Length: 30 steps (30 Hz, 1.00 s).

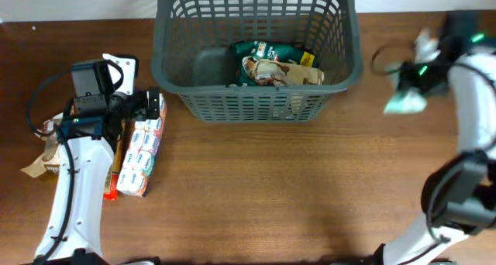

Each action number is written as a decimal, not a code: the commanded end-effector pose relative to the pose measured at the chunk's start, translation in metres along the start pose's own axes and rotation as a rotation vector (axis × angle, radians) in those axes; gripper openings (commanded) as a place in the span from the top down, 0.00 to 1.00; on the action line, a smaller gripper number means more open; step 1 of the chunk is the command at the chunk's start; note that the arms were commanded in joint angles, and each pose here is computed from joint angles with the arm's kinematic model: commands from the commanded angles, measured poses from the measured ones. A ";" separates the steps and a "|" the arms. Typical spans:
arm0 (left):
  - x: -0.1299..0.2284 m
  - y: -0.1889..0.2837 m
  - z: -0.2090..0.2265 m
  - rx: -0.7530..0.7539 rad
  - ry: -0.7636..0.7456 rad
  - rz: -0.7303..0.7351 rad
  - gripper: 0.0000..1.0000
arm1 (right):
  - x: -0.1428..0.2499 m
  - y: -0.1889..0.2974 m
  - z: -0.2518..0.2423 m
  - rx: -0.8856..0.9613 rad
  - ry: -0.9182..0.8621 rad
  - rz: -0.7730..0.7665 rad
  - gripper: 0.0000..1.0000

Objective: Pack container
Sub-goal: 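Carry the mint-green pack into the basket and open the right gripper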

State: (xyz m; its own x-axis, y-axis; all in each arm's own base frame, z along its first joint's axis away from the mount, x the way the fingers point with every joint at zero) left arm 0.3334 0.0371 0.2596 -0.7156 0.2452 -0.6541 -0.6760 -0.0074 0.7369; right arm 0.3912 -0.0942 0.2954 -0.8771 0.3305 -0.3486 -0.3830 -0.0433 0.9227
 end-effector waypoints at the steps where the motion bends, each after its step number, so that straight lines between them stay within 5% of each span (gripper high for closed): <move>1: -0.005 0.001 0.002 0.004 0.014 -0.015 0.01 | -0.011 0.130 0.038 -0.085 0.081 -0.367 0.97; 7: -0.004 0.001 0.002 0.004 0.015 -0.015 0.01 | 0.014 0.213 0.125 -0.246 0.437 -0.615 0.96; 16: -0.005 0.001 0.002 0.004 0.014 -0.015 0.01 | 0.051 0.163 0.244 -0.296 1.092 -0.569 0.96; 30: -0.005 0.001 0.002 0.004 0.014 -0.015 0.01 | 0.029 -0.015 0.296 -0.245 1.035 -0.262 0.96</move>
State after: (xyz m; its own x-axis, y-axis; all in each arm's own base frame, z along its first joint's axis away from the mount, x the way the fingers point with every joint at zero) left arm 0.3333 0.0371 0.2596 -0.7159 0.2451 -0.6538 -0.6757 -0.0074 0.7371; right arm 0.4527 0.1947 0.3260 -0.5009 -0.6208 -0.6031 -0.5378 -0.3228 0.7789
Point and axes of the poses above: each gripper's point midway between its finger pads, its own y axis back along the fingers, its own z axis along the line the jaws close on, x = y × z, the point moved 10 cm from there along y, back along the fingers, and after that the axes turned 9 degrees about -y, right-handed, at the moved point
